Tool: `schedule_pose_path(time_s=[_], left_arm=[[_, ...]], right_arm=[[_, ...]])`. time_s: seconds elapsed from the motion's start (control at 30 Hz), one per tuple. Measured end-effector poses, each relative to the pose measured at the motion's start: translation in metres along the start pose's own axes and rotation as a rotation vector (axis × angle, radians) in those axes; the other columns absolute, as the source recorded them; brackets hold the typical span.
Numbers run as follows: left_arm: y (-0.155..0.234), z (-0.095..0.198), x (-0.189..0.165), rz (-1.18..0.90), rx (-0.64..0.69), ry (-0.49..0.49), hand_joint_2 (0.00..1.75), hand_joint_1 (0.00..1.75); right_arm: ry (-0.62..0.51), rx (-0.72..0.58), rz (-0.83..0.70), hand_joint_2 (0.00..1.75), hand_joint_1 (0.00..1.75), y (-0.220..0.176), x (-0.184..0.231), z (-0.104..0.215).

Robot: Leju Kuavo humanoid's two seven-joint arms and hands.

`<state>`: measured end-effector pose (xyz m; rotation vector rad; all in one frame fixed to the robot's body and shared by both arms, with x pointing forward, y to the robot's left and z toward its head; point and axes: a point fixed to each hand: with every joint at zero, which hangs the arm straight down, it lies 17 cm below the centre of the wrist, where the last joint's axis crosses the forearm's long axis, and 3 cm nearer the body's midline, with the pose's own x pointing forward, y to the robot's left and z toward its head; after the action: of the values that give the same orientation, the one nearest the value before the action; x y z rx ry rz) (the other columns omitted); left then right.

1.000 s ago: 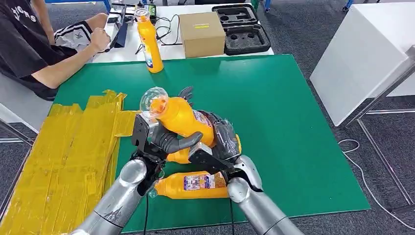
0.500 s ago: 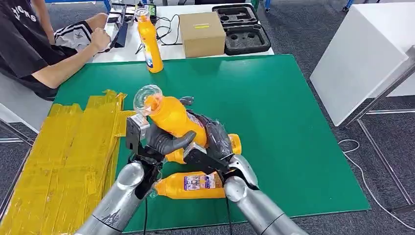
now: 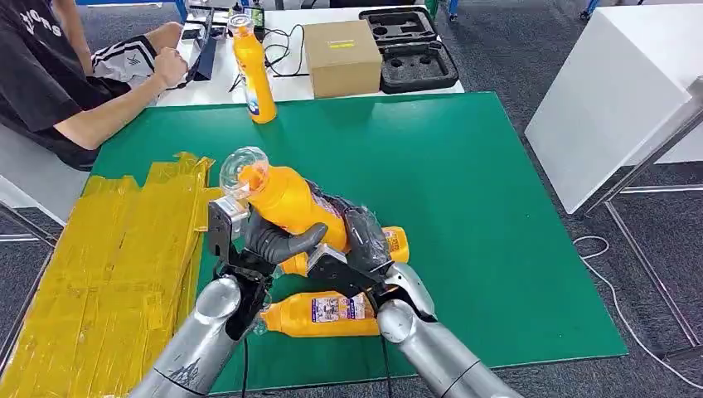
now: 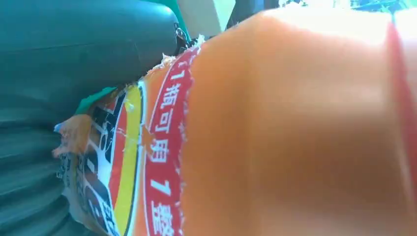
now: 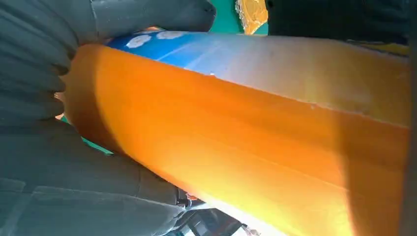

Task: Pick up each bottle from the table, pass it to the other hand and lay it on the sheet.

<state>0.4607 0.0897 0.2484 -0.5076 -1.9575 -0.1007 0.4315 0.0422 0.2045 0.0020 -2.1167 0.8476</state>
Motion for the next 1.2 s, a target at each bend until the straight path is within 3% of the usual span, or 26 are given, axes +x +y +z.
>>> schedule_pose_path(time_s=[0.1,0.13,0.17,0.63,0.8,0.9,1.07,1.2], left_arm=[[0.001,0.0,0.001,-0.002,0.005,-0.003,1.75,1.75],[0.002,0.0,0.002,-0.005,0.007,-0.009,1.75,1.75],[0.003,-0.001,0.004,-0.01,0.009,-0.017,1.75,1.75],[0.063,-0.01,0.046,-0.237,0.16,-0.126,1.75,1.75],[0.096,-0.011,0.058,-0.351,0.221,-0.142,1.75,1.75],[0.12,-0.014,0.07,-0.525,0.281,-0.156,1.75,1.75],[0.15,-0.02,0.087,-1.022,0.364,-0.144,1.75,1.75],[0.176,-0.03,0.074,-1.432,0.34,0.011,1.75,1.75]], right_arm=[[-0.004,-0.009,0.011,1.75,1.75,-0.002,0.0,0.0],[-0.01,-0.021,0.028,1.75,0.42,-0.004,0.001,0.0],[-0.016,-0.031,0.046,1.75,0.0,-0.005,0.002,0.0],[-0.106,-0.102,0.105,1.75,0.0,-0.037,0.046,-0.004],[-0.081,-0.063,0.15,1.75,0.0,-0.059,0.046,-0.002],[-0.064,-0.035,0.147,1.75,0.0,-0.073,0.047,0.001],[-0.058,-0.008,0.068,1.75,0.0,-0.099,0.049,0.013],[-0.028,-0.001,0.059,1.75,0.0,-0.117,0.042,0.02]])
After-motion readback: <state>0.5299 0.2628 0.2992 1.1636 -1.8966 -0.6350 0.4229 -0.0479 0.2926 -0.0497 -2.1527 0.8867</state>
